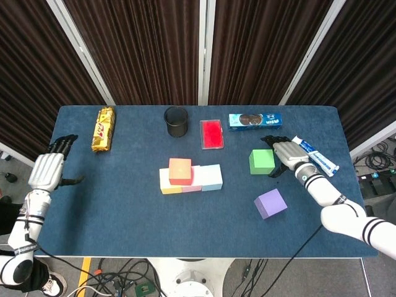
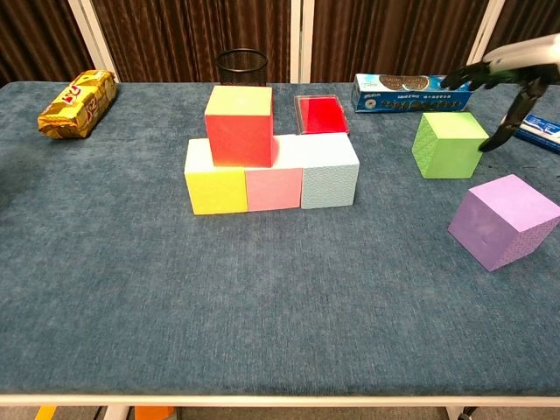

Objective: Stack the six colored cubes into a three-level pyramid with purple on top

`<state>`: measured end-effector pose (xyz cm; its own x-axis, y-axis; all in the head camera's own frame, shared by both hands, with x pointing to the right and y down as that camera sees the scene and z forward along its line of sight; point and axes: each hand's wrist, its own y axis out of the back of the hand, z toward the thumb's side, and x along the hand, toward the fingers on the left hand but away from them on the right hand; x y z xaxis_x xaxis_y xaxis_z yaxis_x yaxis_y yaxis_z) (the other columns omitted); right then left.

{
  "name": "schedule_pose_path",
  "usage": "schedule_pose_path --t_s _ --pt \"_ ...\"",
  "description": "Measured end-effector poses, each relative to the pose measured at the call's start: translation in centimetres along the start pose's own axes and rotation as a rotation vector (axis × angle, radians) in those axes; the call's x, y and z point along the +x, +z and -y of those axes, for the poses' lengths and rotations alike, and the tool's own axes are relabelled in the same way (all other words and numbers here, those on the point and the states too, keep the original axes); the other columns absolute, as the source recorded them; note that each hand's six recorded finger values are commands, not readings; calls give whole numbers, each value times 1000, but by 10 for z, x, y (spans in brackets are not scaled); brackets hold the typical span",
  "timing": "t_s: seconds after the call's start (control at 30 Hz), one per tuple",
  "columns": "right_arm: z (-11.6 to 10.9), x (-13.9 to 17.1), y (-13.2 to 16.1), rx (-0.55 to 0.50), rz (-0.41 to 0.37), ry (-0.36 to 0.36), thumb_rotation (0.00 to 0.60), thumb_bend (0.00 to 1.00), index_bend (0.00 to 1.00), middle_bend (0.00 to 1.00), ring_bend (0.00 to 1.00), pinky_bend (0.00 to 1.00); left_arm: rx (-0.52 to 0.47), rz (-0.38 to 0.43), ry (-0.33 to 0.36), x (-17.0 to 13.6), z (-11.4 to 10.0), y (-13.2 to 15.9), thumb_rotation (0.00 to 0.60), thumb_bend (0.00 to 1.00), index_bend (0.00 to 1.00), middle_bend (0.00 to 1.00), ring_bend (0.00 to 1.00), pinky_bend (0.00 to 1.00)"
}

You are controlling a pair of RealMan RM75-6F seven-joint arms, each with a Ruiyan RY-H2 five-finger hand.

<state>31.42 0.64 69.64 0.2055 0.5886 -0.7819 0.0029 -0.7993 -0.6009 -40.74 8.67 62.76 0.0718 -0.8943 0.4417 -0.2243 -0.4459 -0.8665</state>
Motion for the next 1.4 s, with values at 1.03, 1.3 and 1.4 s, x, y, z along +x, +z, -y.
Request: schedule_pose_path --t_s 1.03,1.3,1.4 --pt "-78 19 135 134 -232 -184 600 151 0 612 67 0 -148 -117 139 -49 -20 -63 600 162 60 79 26 151" --pt "-48 11 192 180 -305 -115 600 150 0 611 67 0 -170 -109 161 -55 -25 -69 600 161 60 79 26 151" --pt "-39 9 204 192 -311 -105 600 150 0 612 67 0 -174 -113 166 -58 -25 -73 600 161 60 79 26 151"
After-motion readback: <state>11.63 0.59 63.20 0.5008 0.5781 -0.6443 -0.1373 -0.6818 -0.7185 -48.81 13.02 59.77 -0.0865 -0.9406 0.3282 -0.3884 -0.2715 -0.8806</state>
